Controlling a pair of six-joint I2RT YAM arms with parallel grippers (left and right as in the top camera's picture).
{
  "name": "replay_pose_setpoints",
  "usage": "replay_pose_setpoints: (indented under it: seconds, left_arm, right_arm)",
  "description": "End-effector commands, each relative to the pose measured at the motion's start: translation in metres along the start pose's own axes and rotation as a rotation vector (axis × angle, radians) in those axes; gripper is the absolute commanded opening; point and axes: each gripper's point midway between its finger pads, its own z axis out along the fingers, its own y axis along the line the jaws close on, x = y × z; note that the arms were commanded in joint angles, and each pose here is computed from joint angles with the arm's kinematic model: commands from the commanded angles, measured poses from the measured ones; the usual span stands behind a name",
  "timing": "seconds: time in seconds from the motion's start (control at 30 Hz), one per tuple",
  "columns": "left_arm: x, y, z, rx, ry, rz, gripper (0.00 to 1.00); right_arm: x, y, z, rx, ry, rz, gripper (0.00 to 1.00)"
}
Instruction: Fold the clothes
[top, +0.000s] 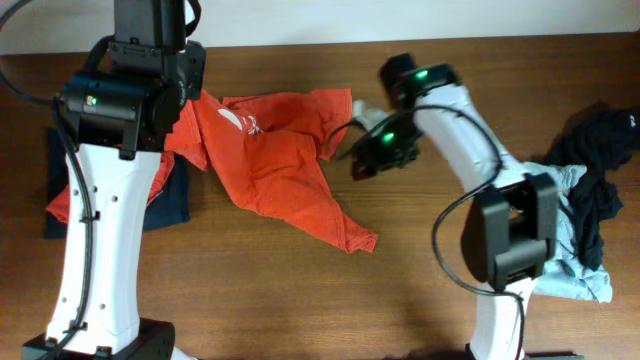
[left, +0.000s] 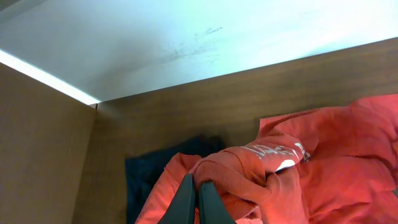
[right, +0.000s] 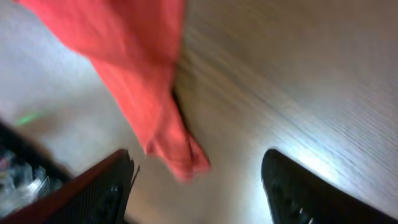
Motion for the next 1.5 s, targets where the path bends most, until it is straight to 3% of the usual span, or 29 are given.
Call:
replay_pose_setpoints:
  seconds: [0.0,0.3,0.43,0.73,0.9,0.93,1.1,1.23,1.4,1.47]
  left_arm:
    - [-0.002,0.007,-0.003,-0.028,-0.008,0.006,0.0]
    - [0.002,0.007,-0.003,-0.026,0.008,0.014,0.0]
    - [0.003,0.007,-0.003,-0.026,0.012,0.016,0.0]
    - [0.005,0.005,-0.004,-0.019,0.019,0.021,0.0]
    - [0.005,0.005,-0.004,-0.019,0.02,0.022,0.0]
    - [0.005,0.005,-0.004,-0.019,0.021,0.022,0.0]
    - [0.006,0.005,-0.004,-0.018,0.024,0.023,0.0]
    - [0.006,0.006,-0.004,-0.025,0.024,0.024,0.0]
    - [0.006,0.01,-0.004,-0.048,0.027,0.024,0.0]
    - [0.006,0.01,-0.004,-0.048,0.026,0.023,0.0]
  right_arm:
    - [-0.016,0.025,0.01,-0.014,-0.065,-0.113,0.69]
    - [-0.086,0.035,0.051,0.009,-0.362,-0.103,0.75]
    - [-0.093,0.021,0.07,0.008,-0.381,-0.014,0.77]
    - [-0.108,0.016,0.108,-0.046,-0.407,0.008,0.74]
    - [-0.118,0.018,0.101,-0.053,-0.449,0.013,0.18]
    - [-0.119,0.019,0.097,-0.053,-0.455,0.01,0.12]
    - [-0.129,0.035,0.047,-0.077,-0.542,-0.029,0.04]
    - [-0.125,0.039,-0.018,-0.037,-0.623,-0.049,0.04]
    - [-0.102,0.005,-0.119,0.158,-0.755,0.046,0.04]
    - [-0.076,-0.019,-0.183,0.287,-0.849,0.115,0.04]
